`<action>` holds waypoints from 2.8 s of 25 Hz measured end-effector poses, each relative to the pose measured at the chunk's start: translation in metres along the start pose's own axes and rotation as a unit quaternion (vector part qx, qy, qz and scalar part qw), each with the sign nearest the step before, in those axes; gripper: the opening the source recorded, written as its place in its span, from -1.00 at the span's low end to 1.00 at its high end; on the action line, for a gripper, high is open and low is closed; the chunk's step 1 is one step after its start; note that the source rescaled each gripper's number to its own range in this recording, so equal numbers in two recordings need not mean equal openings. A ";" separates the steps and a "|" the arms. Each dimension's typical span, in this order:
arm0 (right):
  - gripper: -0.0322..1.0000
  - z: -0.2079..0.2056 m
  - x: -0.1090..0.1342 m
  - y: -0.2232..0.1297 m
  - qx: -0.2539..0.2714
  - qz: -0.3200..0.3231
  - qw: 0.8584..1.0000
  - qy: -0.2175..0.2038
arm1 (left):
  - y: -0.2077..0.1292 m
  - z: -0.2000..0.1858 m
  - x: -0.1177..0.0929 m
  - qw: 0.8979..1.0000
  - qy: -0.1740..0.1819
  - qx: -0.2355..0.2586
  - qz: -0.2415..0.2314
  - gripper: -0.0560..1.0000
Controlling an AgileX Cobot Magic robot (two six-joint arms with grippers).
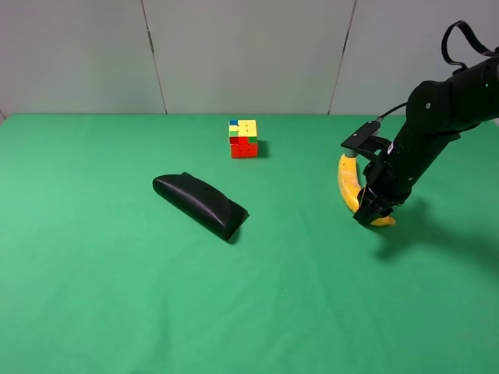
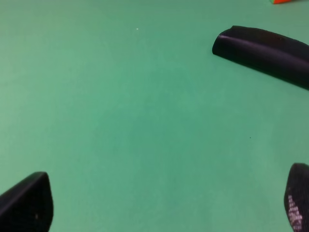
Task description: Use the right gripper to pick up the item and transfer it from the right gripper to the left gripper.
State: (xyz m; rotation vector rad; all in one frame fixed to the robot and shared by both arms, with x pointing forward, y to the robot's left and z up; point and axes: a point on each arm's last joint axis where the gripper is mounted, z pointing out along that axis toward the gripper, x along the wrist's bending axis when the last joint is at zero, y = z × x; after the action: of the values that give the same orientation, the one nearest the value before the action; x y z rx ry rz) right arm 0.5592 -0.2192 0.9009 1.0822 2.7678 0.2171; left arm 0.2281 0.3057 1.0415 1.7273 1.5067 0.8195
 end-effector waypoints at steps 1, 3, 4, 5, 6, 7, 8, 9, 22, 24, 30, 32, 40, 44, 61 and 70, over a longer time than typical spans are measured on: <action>-0.93 0.000 0.000 0.000 0.000 -0.001 1.000 0.000 | 0.000 0.000 0.000 1.000 0.000 0.000 0.000 0.86; -0.93 0.000 0.000 0.000 0.001 -0.003 1.000 -0.002 | 0.000 0.000 0.000 1.000 0.000 0.000 0.000 0.86; -0.93 0.000 0.000 0.000 0.001 -0.003 1.000 -0.002 | 0.000 0.000 0.000 1.000 0.000 0.000 0.000 0.86; -0.93 0.000 0.000 0.000 0.001 -0.003 1.000 -0.002 | 0.000 0.000 0.000 1.000 0.000 0.000 0.000 0.86; -0.93 0.000 0.000 0.000 0.001 -0.003 1.000 -0.002 | 0.000 0.000 0.000 1.000 0.000 0.000 0.000 0.86; -0.93 0.000 0.000 0.000 0.001 -0.003 1.000 -0.002 | 0.000 0.000 0.000 1.000 0.000 0.000 0.000 0.86; -0.93 0.000 0.000 0.000 0.001 -0.003 1.000 -0.002 | 0.000 0.000 0.000 1.000 0.000 0.000 0.000 0.86; -0.93 0.000 0.000 0.000 0.002 -0.004 1.000 -0.001 | 0.000 0.000 0.000 1.000 0.000 0.000 0.000 0.86; -0.93 -0.052 -0.011 0.020 -0.011 0.029 1.000 0.000 | 0.000 0.000 0.000 1.000 0.000 0.000 0.000 0.86; -0.93 -0.061 -0.010 0.022 -0.018 0.035 0.999 0.002 | 0.000 0.000 0.000 1.000 0.000 0.000 0.000 0.86; -0.93 -0.089 0.003 0.029 -0.041 0.017 0.999 -0.003 | 0.000 0.000 0.000 1.000 0.000 0.000 0.000 0.86; -0.93 -0.095 0.015 0.034 -0.046 -0.005 0.999 -0.003 | 0.000 0.000 0.000 1.000 0.000 0.000 0.000 0.86; -0.93 -0.100 0.069 0.052 -0.039 -0.090 0.995 0.021 | 0.000 0.000 0.000 1.000 0.000 0.000 0.000 0.86; -0.93 -0.102 0.097 0.060 -0.042 -0.132 0.990 0.031 | 0.000 0.000 0.000 1.000 0.000 0.000 0.000 0.86; -0.93 -0.108 0.182 0.069 -0.054 -0.274 0.958 0.058 | 0.000 0.000 0.000 1.000 0.000 0.000 0.000 0.86; -0.93 -0.109 0.192 0.068 -0.055 -0.294 0.952 0.065 | 0.000 0.000 0.000 1.000 0.000 0.000 0.000 0.86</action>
State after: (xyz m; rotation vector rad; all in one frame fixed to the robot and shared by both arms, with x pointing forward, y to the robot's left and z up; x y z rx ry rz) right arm 0.4429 -0.0469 1.0023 0.1929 2.9968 0.3630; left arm 0.2281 0.3057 1.0415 1.7273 1.5068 0.8197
